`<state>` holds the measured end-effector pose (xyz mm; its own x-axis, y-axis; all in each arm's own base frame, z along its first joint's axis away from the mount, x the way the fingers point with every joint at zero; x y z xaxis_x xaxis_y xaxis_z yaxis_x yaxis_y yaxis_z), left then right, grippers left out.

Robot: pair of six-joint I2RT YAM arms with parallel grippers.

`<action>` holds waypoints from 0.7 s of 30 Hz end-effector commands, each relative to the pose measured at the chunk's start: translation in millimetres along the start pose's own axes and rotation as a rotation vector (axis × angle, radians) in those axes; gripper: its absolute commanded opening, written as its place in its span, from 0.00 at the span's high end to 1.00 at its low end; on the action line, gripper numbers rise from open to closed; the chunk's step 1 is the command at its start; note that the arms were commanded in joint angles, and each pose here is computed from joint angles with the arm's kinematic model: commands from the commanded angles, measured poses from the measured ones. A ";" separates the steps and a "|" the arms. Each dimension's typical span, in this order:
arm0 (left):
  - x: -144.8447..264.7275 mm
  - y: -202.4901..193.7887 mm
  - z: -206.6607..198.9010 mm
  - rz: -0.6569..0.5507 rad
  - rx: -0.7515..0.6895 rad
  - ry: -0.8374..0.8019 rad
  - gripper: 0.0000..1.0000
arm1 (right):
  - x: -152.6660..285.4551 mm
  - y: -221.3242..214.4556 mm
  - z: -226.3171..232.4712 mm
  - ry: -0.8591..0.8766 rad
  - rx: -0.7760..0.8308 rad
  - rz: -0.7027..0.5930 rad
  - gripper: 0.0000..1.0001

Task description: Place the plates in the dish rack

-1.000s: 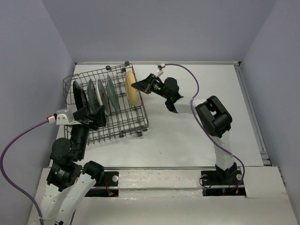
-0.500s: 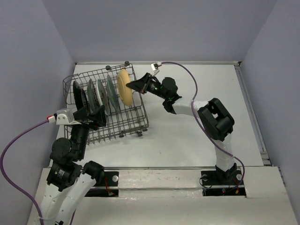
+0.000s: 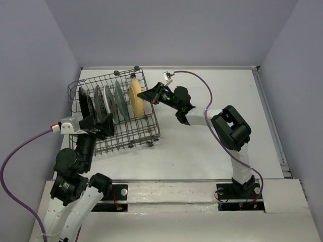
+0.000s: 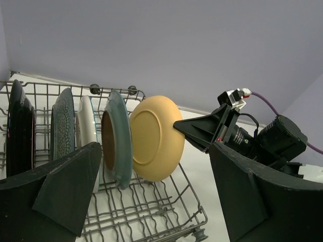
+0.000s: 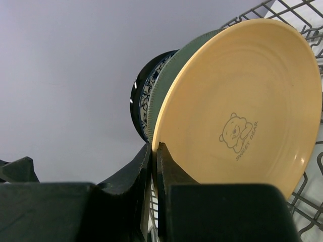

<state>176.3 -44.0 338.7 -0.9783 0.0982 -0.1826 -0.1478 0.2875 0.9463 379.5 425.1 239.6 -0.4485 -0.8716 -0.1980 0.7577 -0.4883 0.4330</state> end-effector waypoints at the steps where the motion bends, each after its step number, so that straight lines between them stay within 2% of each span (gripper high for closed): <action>1: -5.5 5.2 -1.7 -0.029 0.001 -0.001 0.01 | -2.9 12.6 18.5 0.075 0.075 -0.070 0.93; 17: -6.1 4.6 -1.6 -0.026 0.000 0.001 0.01 | -9.8 -2.3 -38.1 -0.064 0.098 -0.026 0.93; 20: -6.1 4.4 -1.2 -0.025 -0.001 0.003 0.01 | -9.4 -2.3 -41.4 -0.087 0.104 -0.023 0.83; 21: -6.1 4.3 -1.5 -0.025 0.000 0.001 0.01 | -9.5 -1.8 -41.3 -0.092 0.110 -0.022 0.72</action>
<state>177.3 -44.6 337.8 -0.9790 0.0998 -0.1779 -0.1432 0.2849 0.9478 395.1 430.1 201.8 -0.4899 -0.8605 -0.1395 0.7259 -0.4913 0.4814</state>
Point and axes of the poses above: each gripper's point midway between its finger pads, its own x axis back along the fingers, its own z axis along the line the jaws close on, y = z × x, the point moved 3 cm from there along x, back along the fingers, and after that the axes turned 6 degrees about -x, right-handed, at the moved point
